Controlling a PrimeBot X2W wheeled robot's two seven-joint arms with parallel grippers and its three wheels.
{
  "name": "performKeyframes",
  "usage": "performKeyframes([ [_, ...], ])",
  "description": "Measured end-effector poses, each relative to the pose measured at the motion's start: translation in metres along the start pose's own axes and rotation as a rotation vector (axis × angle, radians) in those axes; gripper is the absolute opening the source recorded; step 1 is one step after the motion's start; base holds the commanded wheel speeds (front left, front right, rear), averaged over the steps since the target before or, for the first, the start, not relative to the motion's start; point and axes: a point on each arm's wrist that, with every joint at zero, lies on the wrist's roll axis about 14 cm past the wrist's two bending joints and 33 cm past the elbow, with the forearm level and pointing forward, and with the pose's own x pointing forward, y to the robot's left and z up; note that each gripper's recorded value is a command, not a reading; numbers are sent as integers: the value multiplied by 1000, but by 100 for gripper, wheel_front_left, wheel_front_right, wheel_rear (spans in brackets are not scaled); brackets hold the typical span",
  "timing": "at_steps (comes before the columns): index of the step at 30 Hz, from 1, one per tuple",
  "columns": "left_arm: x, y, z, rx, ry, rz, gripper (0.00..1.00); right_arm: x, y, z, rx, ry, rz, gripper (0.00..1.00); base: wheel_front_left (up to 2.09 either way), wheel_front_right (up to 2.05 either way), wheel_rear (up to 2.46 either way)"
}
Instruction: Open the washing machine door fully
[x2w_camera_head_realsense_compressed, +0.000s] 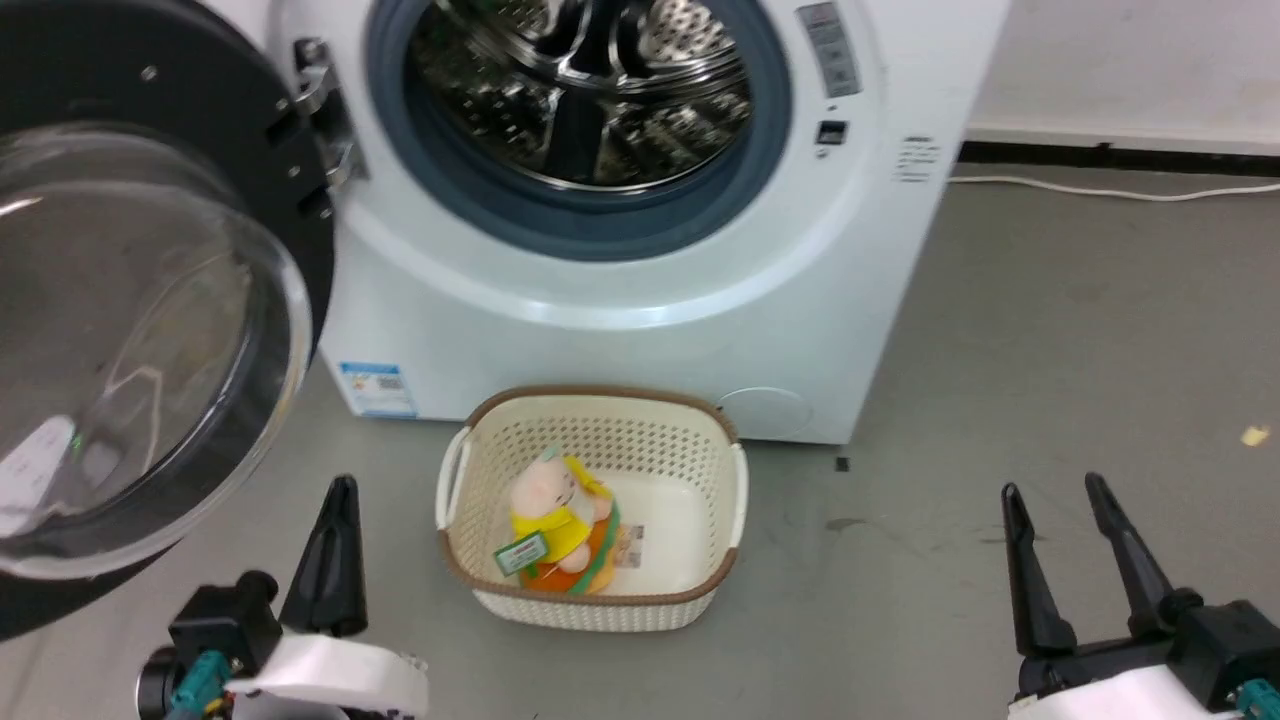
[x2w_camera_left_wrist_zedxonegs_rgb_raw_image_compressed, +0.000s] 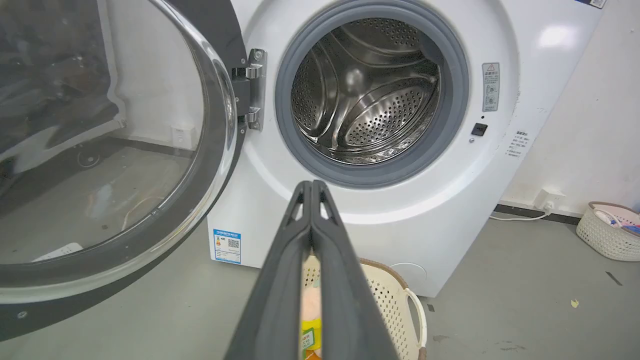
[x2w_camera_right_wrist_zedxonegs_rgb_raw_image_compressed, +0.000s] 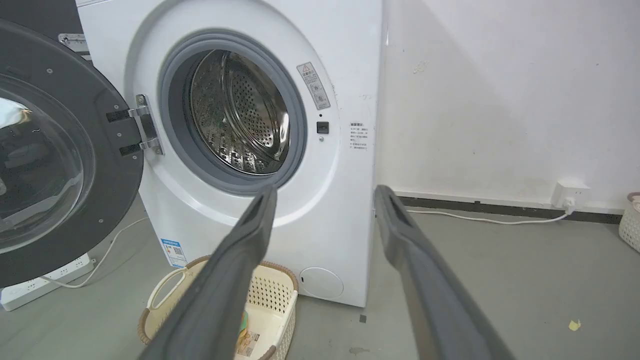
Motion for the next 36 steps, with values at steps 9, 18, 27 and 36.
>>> performKeyframes([
  [9,-16,-35,-9,26,23,-86,100,-30,-9,-2,3,26,-45,100,0,0,0],
  [18,-30,-51,-17,81,43,-133,100,-37,-9,-18,13,78,-51,100,0,0,0],
  [27,-34,-57,-22,105,58,-154,100,-38,-13,-22,4,90,-62,100,0,0,0],
  [36,-33,-58,-26,113,69,-157,100,-40,-16,-24,-3,100,-69,100,0,0,0],
])
